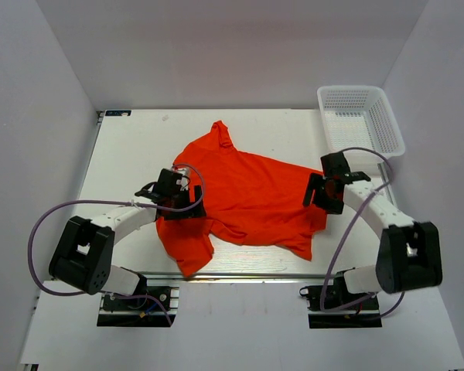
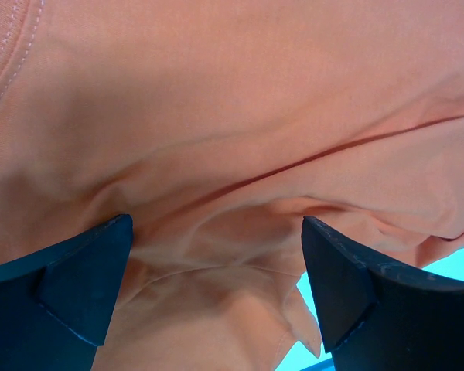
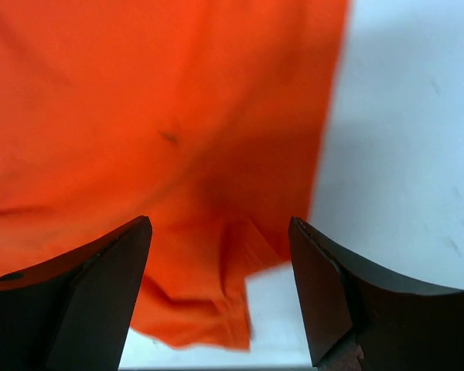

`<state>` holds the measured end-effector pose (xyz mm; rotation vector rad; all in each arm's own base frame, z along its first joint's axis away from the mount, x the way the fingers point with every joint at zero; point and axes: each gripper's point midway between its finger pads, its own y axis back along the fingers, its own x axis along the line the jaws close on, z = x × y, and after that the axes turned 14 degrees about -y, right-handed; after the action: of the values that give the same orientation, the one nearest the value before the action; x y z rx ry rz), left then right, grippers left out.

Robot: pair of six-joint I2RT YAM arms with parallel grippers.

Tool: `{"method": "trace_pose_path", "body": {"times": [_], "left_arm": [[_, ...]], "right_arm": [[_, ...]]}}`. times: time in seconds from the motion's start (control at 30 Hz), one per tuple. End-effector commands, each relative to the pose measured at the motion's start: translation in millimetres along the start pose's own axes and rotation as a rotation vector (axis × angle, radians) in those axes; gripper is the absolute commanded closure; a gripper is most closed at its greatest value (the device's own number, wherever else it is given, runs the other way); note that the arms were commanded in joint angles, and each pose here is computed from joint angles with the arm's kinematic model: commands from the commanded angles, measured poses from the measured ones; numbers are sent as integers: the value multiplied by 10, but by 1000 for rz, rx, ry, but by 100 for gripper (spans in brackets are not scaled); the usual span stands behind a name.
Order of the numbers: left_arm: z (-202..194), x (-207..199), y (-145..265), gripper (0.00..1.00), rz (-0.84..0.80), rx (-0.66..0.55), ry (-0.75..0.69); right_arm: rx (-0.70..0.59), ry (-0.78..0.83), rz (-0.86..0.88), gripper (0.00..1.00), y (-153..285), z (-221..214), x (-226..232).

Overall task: Fold and stack the t-shirts
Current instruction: Flatten out the tshirt

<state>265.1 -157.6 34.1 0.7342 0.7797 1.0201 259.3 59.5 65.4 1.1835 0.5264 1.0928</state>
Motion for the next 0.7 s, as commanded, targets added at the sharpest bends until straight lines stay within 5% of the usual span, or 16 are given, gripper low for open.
{"method": "trace_pose_path", "body": {"times": [0.0,0.37,0.57,0.67], "left_arm": [[205,-66,104,0,-27,-54,-20],[1127,-65,248,0,42,-227,-96],[1659,-70,251,0,78,-311,-119],[1806,-37,142,0,102,-295,-138]], "right_arm": [[-77,47,176,22,-93,387,531],[-43,54,24,20,-892,719,614],[10,108,66,18,-1408,967,973],[-80,197,198,17,-1402,1509,1539]]}}
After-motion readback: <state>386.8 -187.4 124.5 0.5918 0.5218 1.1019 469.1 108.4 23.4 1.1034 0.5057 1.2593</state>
